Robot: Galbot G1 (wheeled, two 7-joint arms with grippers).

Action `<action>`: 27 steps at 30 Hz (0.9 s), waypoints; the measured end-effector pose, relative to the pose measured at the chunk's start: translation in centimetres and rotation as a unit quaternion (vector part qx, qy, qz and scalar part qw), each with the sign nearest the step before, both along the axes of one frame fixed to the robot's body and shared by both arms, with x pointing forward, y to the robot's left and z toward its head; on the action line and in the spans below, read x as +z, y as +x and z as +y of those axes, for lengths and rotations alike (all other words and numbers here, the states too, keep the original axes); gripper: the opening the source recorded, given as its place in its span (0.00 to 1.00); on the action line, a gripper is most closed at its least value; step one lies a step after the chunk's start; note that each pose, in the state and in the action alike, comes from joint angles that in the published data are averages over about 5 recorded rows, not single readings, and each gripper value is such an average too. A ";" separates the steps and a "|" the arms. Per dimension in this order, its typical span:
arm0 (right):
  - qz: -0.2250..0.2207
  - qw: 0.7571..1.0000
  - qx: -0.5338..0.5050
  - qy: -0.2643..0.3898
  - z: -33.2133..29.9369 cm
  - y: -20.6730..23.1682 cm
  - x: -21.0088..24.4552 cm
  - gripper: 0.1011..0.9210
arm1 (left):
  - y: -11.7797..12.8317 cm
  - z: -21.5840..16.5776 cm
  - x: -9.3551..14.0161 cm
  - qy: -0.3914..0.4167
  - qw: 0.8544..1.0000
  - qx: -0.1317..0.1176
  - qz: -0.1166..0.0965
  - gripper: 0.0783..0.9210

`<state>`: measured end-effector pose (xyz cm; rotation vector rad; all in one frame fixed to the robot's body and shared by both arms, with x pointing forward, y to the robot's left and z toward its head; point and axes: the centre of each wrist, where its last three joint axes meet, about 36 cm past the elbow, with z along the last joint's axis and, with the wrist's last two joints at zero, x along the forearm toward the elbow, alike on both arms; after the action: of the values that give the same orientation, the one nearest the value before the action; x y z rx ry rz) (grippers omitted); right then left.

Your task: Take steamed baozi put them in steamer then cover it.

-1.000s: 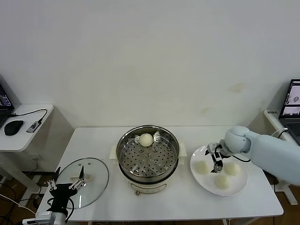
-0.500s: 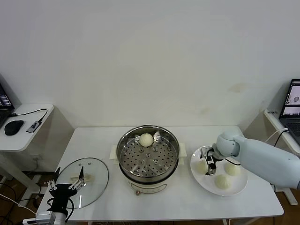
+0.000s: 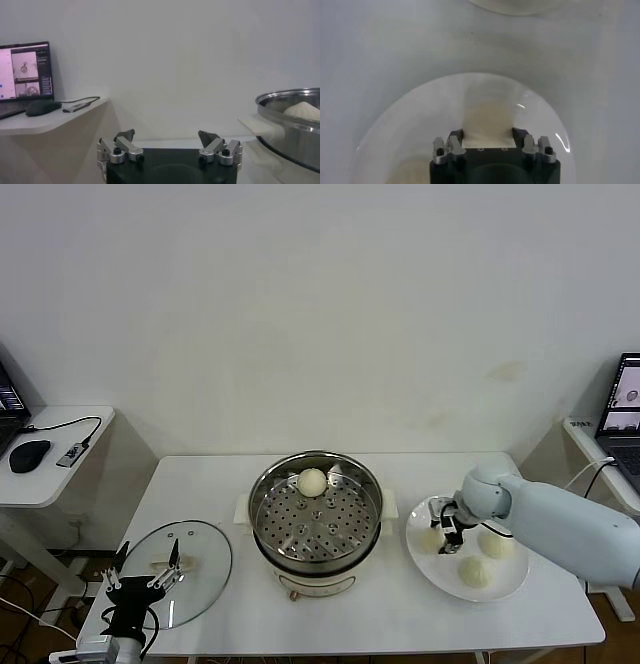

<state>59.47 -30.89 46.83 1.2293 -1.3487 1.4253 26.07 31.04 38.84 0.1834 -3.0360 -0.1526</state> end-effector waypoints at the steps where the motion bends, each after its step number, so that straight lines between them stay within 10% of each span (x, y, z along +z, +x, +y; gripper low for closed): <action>1: -0.002 1.000 -0.001 0.000 -0.1 0.0 0.5 0.60 | 0.1 0.0 0.0 0.000 1.000 0.000 0.000 0.88; 27: -0.072 0.993 0.030 0.087 11.7 1.2 23.0 0.61 | 1.1 -0.3 0.0 -0.005 1.000 -0.013 -0.006 0.88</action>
<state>60.71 -19.21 69.87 1.3085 -1.5740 1.4872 27.21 30.70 38.83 0.1437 -3.0521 -0.1392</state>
